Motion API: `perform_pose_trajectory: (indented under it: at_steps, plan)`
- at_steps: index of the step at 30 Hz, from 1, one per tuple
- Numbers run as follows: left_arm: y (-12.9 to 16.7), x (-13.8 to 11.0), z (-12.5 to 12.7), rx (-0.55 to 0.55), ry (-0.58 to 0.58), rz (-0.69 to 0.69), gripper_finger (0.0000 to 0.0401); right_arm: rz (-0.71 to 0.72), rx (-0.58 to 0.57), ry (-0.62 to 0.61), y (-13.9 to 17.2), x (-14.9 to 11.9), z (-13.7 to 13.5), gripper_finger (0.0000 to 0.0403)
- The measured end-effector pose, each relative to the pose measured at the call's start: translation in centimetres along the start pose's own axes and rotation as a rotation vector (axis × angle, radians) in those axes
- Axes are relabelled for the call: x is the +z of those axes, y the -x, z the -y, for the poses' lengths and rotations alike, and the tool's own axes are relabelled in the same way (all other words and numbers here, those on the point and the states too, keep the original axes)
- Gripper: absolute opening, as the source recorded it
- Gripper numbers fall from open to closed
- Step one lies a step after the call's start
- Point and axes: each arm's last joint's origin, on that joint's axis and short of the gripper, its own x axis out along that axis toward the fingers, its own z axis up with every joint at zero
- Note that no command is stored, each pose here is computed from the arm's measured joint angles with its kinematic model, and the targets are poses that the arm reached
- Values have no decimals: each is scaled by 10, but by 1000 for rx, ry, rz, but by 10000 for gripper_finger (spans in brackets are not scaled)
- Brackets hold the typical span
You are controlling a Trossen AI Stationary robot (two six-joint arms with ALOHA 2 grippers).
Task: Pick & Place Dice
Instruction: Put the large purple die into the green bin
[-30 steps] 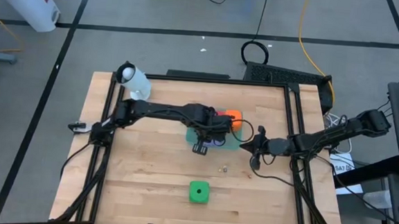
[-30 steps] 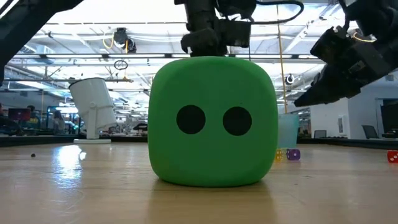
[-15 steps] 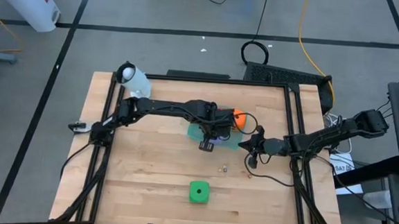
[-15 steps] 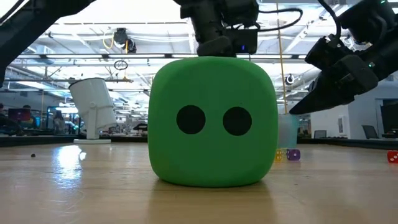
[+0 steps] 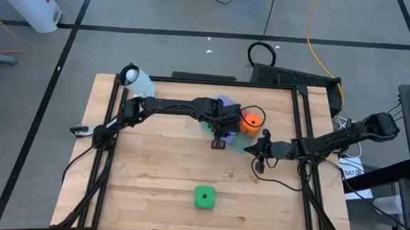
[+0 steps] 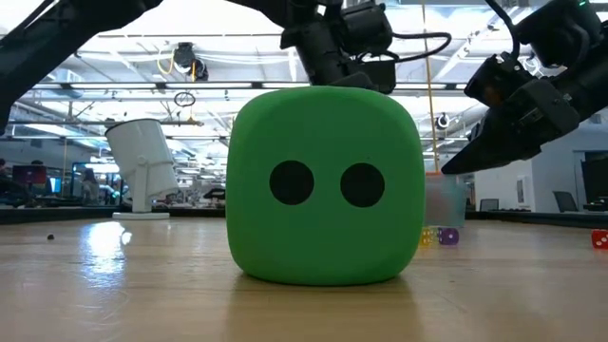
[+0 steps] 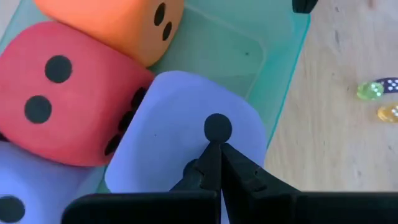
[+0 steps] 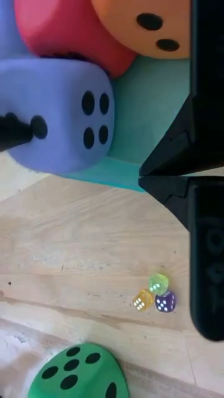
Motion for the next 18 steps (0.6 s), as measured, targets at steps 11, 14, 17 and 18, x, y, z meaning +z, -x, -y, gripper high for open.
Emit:
perform_pose_trajectory:
  at_steps: [11,14,17,18]
  plan:
    - [22,1,-8,58,-9,42,0,24,16,-5,0,2,-1,0]
    - [21,1,-16,61,-10,62,0,22,38,-8,0,2,-2,0]
    - [22,1,-22,69,-4,78,0,21,47,-18,0,2,-2,0]
    - [22,0,-24,65,-6,78,0,21,51,-19,0,2,-2,0]
